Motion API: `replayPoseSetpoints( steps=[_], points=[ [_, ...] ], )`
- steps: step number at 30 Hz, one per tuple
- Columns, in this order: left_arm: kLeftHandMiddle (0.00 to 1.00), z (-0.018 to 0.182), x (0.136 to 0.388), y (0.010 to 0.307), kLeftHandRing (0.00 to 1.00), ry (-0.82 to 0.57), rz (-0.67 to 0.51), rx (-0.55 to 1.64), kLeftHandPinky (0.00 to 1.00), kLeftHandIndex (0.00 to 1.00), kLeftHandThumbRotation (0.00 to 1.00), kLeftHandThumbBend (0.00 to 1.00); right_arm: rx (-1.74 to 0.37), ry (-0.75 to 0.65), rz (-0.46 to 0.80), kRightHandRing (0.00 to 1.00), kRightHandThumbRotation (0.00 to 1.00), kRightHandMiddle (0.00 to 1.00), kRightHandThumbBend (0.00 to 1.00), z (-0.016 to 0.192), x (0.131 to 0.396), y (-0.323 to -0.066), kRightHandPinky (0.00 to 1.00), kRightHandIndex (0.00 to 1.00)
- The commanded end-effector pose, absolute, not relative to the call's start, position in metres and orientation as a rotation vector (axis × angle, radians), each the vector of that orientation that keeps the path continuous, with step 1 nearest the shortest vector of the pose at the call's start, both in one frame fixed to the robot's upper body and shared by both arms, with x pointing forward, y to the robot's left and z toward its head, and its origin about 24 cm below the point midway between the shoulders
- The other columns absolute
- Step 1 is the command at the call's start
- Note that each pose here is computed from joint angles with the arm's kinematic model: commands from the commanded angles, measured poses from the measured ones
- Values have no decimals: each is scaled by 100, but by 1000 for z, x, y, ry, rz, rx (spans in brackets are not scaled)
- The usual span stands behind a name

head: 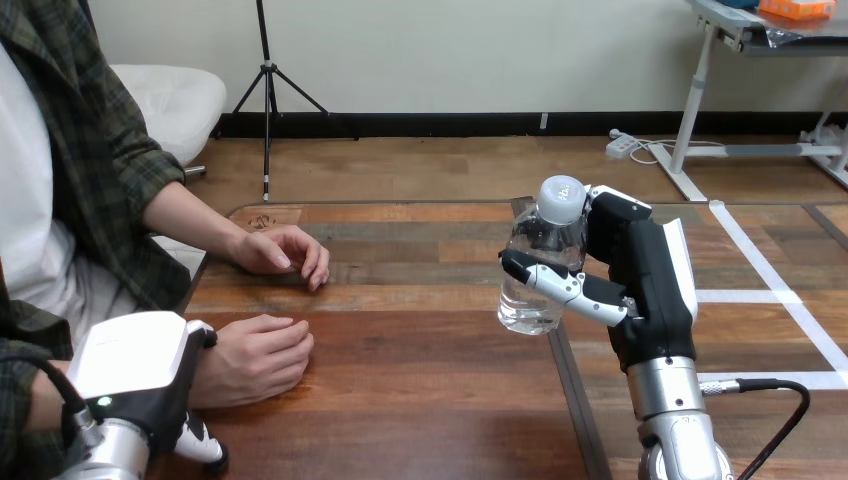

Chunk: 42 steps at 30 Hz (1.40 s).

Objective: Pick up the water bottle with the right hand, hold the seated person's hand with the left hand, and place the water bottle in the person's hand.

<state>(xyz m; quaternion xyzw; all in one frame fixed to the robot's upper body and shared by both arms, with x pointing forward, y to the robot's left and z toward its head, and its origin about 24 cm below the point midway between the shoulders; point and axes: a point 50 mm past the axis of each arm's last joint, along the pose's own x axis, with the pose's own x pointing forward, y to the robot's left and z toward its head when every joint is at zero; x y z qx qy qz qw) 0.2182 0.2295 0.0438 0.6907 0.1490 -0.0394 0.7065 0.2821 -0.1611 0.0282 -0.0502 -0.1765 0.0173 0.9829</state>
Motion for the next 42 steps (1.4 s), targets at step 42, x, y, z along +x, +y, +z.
replayPoseSetpoints(
  steps=[42],
  points=[
    [81, 20, 211, 249, 79, 214, 119, 1567, 77, 80, 0, 84, -92, -493, 43, 41, 0, 43, 62, 59, 299, -160, 40, 43]
  ],
)
